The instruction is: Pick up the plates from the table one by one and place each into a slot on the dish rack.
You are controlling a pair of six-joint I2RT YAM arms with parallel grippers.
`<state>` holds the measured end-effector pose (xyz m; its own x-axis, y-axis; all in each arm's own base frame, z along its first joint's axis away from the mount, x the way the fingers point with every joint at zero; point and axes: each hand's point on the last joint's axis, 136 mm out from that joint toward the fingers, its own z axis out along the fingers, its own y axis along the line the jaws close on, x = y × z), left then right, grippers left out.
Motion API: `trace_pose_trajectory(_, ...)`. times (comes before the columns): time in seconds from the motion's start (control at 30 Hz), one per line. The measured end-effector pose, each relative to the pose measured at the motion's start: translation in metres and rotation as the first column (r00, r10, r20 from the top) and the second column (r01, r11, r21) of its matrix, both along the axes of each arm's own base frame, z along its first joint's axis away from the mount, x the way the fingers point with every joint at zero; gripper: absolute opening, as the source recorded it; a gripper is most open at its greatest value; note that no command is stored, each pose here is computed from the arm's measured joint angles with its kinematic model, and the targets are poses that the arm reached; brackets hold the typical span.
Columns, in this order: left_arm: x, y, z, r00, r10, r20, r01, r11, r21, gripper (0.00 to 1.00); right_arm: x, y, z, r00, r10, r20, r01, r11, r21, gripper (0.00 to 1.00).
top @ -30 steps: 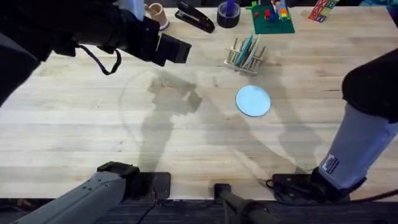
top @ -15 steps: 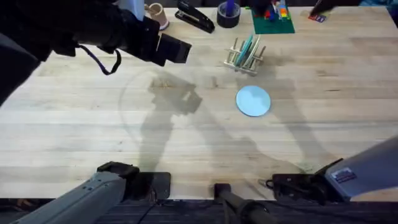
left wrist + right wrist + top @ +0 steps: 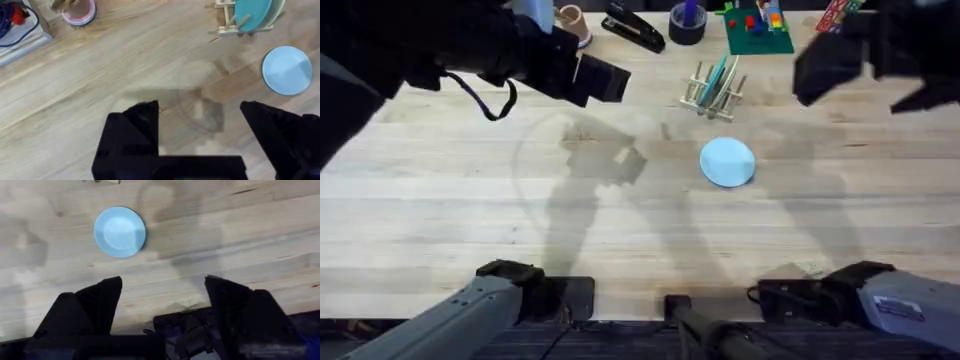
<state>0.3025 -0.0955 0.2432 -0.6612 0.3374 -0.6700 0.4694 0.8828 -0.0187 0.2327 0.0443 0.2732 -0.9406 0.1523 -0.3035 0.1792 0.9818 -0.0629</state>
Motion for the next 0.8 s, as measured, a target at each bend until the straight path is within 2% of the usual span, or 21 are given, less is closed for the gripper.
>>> trace_pose_trajectory(0.17,-0.003,-0.002,-0.002,1.000,-0.012,-0.016,0.011,1.000,-0.011,0.993,-0.025,-0.014,-0.003,0.998,-0.031,0.063,0.026,0.997,0.071,0.993)
trace_pose_trajectory(0.33,-0.008,-0.003,-0.004,0.999,-0.018,-0.037,0.018,1.000,-0.015,0.993,-0.038,-0.023,-0.009,0.995,-0.032,0.098,0.017,0.988,0.153,0.992)
trace_pose_trajectory(0.47,-0.009,-0.003,-0.006,0.999,-0.019,-0.045,0.018,1.000,-0.015,0.993,-0.047,-0.024,-0.010,0.995,0.017,0.100,-0.038,0.977,0.212,0.994)
trace_pose_trajectory(0.5,-0.010,-0.004,-0.006,0.999,-0.022,-0.048,0.021,1.000,-0.018,0.993,-0.053,-0.025,-0.013,0.993,0.090,0.073,-0.106,0.958,0.267,0.995)
trace_pose_trajectory(0.67,-0.012,-0.008,-0.005,0.998,-0.038,-0.054,0.036,0.999,-0.038,0.993,-0.046,-0.021,-0.018,0.988,0.146,0.058,-0.156,0.940,0.304,0.995)
trace_pose_trajectory(0.8,-0.017,-0.016,-0.005,0.995,-0.071,-0.071,0.066,0.995,-0.078,0.993,-0.042,-0.019,-0.021,0.985,0.170,0.042,-0.175,0.931,0.320,0.995)
